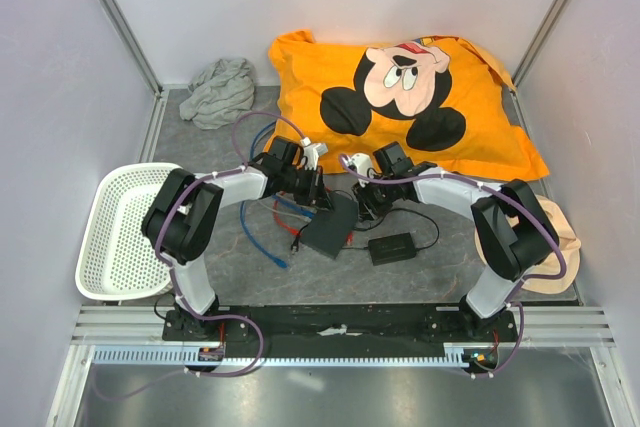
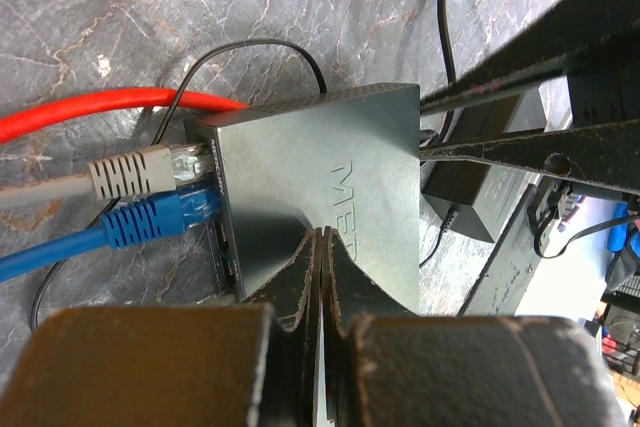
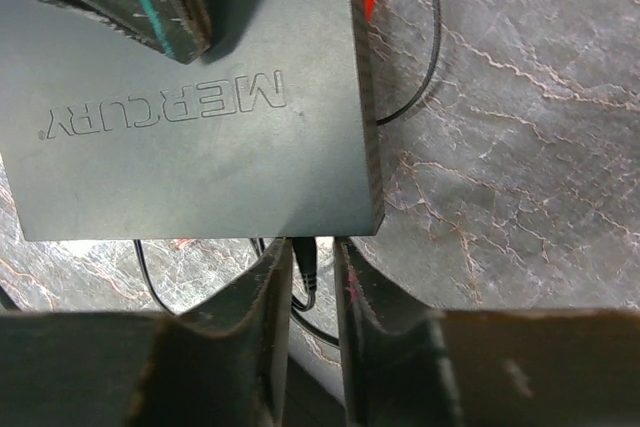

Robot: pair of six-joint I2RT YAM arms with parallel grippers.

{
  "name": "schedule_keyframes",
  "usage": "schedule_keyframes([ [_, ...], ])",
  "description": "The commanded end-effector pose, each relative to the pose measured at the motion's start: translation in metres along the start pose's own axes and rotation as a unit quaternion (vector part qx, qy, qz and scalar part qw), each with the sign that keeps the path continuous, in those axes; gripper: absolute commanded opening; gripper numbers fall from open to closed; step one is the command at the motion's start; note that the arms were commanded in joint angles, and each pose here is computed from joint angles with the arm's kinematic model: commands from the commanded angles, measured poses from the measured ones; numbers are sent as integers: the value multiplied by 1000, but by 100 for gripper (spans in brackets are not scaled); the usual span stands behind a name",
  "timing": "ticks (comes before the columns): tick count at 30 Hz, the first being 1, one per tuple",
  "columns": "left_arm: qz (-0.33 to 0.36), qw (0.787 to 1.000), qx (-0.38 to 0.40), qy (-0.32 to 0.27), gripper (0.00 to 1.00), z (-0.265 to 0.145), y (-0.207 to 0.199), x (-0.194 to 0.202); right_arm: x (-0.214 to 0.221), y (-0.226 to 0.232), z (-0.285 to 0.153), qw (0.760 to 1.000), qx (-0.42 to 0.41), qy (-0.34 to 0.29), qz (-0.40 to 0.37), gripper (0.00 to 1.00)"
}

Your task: Pull the plug from the switch port

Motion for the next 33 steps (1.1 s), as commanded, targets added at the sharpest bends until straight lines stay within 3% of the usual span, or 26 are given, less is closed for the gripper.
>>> schedule_keyframes([
  [1, -23, 997, -67, 27, 1, 8, 28, 17, -17, -1, -1, 999, 3, -25, -30, 27],
  [5, -23, 997, -68, 27, 2, 9, 29, 17, -12, 2, -3, 999, -5, -18, -44, 23],
  [9, -21, 997, -73, 28, 1, 9, 31, 18, -2, -4, -5, 998, 18, -4, -59, 0],
  [24, -18, 994, -102, 30, 2, 9, 41, 23, 29, -5, -13, 994, 28, 50, -90, 0],
  [33, -18, 993, -108, 30, 2, 10, 44, 22, 33, -5, -16, 994, 32, 52, -95, 1],
])
Point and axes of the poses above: each gripper's point midway between its finger pads, its own z axis out along the fingers, its own y axis along the line the jaws close on, x = y × z, the point moved 5 cm from there along -z, back along the fingers
